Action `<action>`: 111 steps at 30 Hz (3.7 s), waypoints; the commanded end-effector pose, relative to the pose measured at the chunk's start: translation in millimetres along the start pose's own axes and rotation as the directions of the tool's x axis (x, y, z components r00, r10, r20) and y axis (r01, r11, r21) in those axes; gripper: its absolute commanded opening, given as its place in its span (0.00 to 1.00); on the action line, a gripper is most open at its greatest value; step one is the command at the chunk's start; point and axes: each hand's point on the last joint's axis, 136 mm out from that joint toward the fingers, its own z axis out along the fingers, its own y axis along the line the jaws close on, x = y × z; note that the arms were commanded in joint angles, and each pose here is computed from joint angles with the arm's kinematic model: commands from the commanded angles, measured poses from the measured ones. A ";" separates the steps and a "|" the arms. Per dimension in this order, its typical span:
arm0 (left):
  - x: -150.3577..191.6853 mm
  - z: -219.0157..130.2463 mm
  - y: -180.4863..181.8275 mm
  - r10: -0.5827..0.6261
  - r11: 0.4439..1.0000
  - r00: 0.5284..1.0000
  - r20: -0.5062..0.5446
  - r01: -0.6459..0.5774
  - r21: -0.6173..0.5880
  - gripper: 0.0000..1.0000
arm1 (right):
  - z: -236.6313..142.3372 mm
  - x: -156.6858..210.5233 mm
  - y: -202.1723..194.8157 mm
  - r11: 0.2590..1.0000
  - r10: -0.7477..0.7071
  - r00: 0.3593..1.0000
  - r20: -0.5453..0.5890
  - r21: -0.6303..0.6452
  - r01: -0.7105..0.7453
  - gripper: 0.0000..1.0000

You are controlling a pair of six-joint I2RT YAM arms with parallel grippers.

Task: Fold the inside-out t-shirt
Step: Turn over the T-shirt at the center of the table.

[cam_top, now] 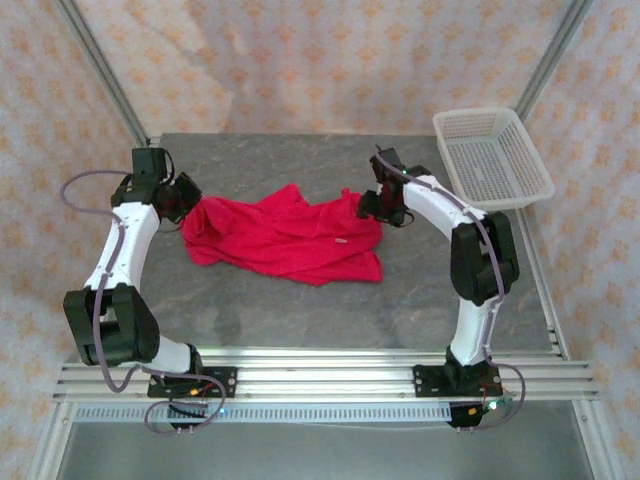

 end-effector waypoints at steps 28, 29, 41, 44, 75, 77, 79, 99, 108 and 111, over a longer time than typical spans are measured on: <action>8.3 -6.2 -1.1 0.041 0.999 0.999 -0.007 -0.041 0.003 0.00 | 9.6 29.2 -6.4 0.988 0.141 0.990 -0.020 -0.066 -0.142 0.53; 8.1 -6.3 -0.7 0.042 0.999 0.999 -0.006 -0.042 0.002 0.00 | 10.2 30.5 -6.2 0.987 0.142 0.990 -0.024 -0.067 -0.143 0.53; 7.7 -8.6 -2.0 0.046 0.999 0.999 -0.005 -0.046 0.003 0.00 | 0.0 33.1 0.2 0.990 0.130 0.991 -0.014 -0.057 -0.130 0.20; 4.7 -11.6 -3.8 0.047 0.999 0.999 0.003 -0.047 0.002 0.00 | -19.0 27.9 -4.3 0.993 0.116 0.993 0.005 -0.009 -0.116 0.01; -114.9 -171.1 -80.7 -0.036 0.976 0.945 0.325 -0.036 0.214 0.00 | -200.4 -31.5 -44.3 0.983 -0.021 0.940 0.341 0.177 -0.043 0.05; -105.8 -158.2 -81.8 -0.043 0.972 0.957 0.288 -0.027 0.235 0.00 | -176.5 -17.3 -36.5 0.994 0.012 0.957 0.290 0.098 -0.042 0.02; -91.5 -142.2 -81.9 -0.026 0.972 0.966 0.258 -0.037 0.234 0.00 | -149.8 -3.6 -25.2 0.999 0.052 0.970 0.236 -0.005 -0.053 0.00; -24.5 -70.9 -48.8 0.038 0.990 0.992 0.123 -0.054 0.131 0.00 | -72.6 36.4 -11.5 0.983 0.160 0.987 0.011 -0.096 -0.158 0.31; -24.1 -68.0 -47.0 0.045 0.991 0.992 0.119 -0.060 0.122 0.00 | -86.7 49.9 -15.6 0.993 0.120 0.993 0.010 0.017 -0.120 0.34; -23.9 -67.1 -46.8 0.045 0.991 0.992 0.116 -0.059 0.122 0.00 | -86.6 51.0 -14.6 0.994 0.106 0.994 0.013 0.035 -0.106 0.31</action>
